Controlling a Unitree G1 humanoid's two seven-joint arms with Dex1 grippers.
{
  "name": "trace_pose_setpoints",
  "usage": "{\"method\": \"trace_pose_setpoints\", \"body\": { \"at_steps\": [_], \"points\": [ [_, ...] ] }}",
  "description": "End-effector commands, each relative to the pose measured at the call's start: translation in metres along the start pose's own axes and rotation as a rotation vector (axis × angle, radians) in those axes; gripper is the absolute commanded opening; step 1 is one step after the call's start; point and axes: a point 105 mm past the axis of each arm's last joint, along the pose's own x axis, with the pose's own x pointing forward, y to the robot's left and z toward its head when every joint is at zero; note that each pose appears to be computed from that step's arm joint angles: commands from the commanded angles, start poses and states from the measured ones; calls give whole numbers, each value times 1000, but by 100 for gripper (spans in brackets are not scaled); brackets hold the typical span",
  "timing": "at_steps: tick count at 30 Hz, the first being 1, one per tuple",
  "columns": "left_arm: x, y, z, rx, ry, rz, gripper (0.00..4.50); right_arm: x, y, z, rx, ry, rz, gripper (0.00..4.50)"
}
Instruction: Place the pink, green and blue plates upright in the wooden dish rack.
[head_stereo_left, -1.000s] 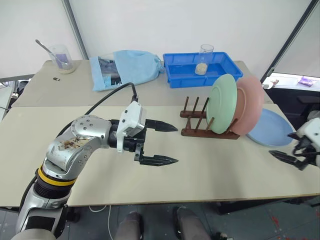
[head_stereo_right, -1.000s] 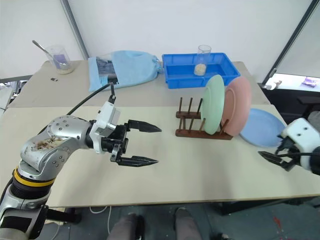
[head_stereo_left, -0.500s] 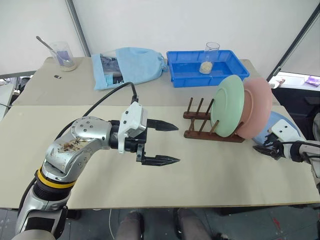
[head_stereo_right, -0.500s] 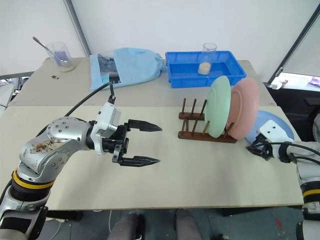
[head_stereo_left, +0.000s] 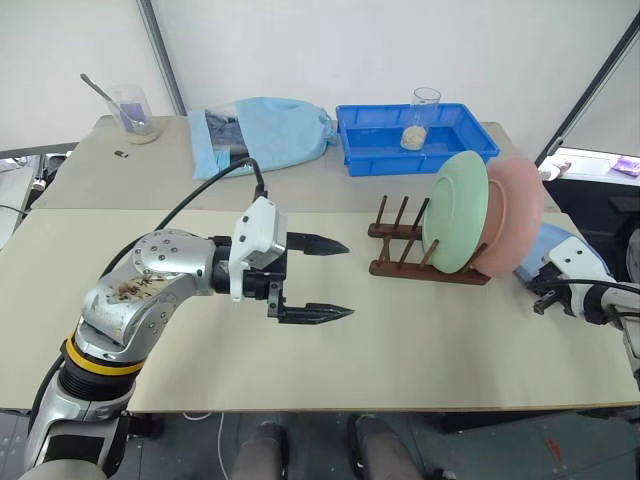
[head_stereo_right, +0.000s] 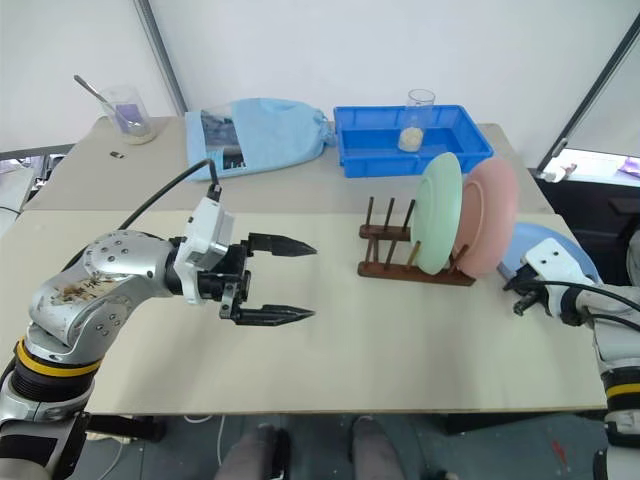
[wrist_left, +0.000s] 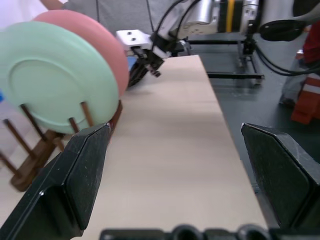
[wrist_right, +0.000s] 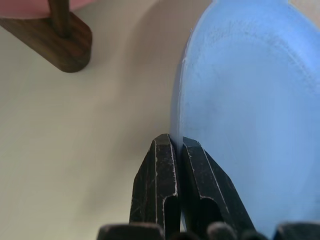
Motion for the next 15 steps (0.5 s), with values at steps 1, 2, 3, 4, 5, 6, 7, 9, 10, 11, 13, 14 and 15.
{"method": "trace_pose_setpoints", "body": {
  "at_steps": [1,2,3,4,5,6,7,9,10,11,13,14,15],
  "points": [
    [-15,9,3,15,10,80,450,-39,-46,23,-56,-58,-217,2],
    [-19,12,3,13,17,100,450,-50,-57,34,-89,-81,-275,2],
    [-23,14,2,12,22,118,450,-60,-66,44,-122,-106,-324,2],
    [-27,16,2,11,24,141,450,-72,-76,59,-157,-143,-381,2],
    [-31,18,1,7,26,160,450,-83,-84,73,-188,-179,-429,2],
    [-35,19,0,-1,30,175,450,-95,-91,92,-218,-234,-475,2],
    [-39,20,-1,-9,37,183,450,-106,-96,109,-242,-282,-513,2],
    [-46,19,-5,-14,62,191,450,-124,-102,142,-296,-390,-565,2],
    [-48,19,-7,-13,76,194,450,-131,-100,161,-317,-459,-569,2],
    [-50,20,-8,-10,84,201,450,-141,-95,188,-324,-573,-564,2],
    [-50,22,-8,-7,80,207,450,-152,-75,233,-279,-797,-471,2],
    [-49,22,-8,-6,76,206,450,-155,-65,248,-236,-883,-414,2],
    [-47,22,-7,-4,70,202,450,-157,-50,263,-167,-978,-307,2]
  ]
}}
